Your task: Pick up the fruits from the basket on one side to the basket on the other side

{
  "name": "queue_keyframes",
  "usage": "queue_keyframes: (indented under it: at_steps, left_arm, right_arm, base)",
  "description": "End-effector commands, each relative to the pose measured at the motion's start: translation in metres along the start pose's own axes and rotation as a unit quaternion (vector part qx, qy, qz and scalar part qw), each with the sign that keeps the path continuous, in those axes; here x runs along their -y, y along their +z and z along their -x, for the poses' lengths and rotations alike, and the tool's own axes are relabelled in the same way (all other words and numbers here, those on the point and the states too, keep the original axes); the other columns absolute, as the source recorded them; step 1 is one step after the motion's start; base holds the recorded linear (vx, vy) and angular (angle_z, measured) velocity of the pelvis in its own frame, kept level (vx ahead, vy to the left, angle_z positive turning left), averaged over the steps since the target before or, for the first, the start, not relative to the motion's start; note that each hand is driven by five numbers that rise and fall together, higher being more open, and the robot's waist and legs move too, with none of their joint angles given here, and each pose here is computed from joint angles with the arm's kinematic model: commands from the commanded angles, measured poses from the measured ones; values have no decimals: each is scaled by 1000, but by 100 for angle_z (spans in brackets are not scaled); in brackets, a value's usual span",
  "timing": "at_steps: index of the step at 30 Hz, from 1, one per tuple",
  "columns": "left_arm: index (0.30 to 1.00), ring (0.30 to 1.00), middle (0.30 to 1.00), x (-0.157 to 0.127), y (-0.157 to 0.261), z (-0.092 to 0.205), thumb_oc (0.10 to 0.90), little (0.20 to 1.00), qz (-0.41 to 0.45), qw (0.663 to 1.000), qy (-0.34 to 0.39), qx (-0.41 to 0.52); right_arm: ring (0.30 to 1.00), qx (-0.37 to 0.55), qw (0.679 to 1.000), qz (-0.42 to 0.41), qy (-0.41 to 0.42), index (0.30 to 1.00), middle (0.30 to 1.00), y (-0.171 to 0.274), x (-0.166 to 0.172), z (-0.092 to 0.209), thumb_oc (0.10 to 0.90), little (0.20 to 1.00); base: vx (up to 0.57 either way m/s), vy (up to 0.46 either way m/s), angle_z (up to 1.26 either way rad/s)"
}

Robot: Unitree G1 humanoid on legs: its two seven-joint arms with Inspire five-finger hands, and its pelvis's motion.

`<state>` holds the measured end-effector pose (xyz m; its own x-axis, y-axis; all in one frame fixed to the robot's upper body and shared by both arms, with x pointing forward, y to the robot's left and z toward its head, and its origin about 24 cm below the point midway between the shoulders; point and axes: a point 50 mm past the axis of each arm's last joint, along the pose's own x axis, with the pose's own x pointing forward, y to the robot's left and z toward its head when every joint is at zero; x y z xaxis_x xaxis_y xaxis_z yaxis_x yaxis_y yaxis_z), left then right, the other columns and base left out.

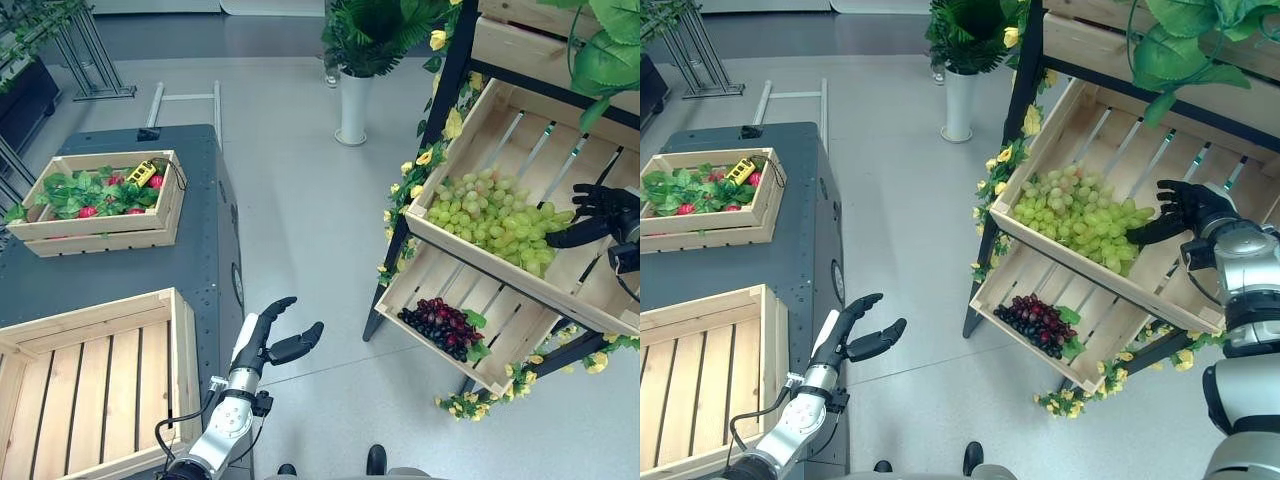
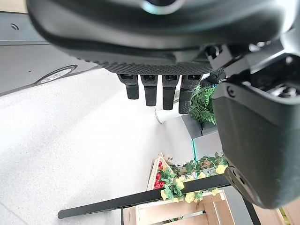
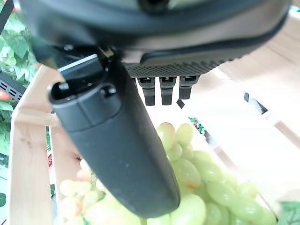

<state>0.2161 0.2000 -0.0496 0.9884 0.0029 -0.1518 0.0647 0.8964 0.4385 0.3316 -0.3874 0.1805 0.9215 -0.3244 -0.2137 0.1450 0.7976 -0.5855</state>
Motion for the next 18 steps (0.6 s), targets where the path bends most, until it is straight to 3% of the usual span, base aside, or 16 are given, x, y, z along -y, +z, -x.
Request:
queue_keyframes:
  at_steps: [1,9,18]
  left_arm:
    - [900,900,900,-12,48,-23,800,900,9,991,8,137]
    - [900,900,900,-13,42,-20,800,900,14,992,26,120]
    - [900,900,900,-16,44,-24,800,900,19,992,56,112]
  right_arm:
    - [900,153,982,49,-97,900,900,79,59,24,800,900]
    - [900,249,958,49,-134,900,900,89,24,32,800,900]
    - [900,309,939,74,-132,900,900,69,-44,56,800,900]
  base:
    - [10,-7,-4]
    - [0,0,0]
    - [-9,9,-8]
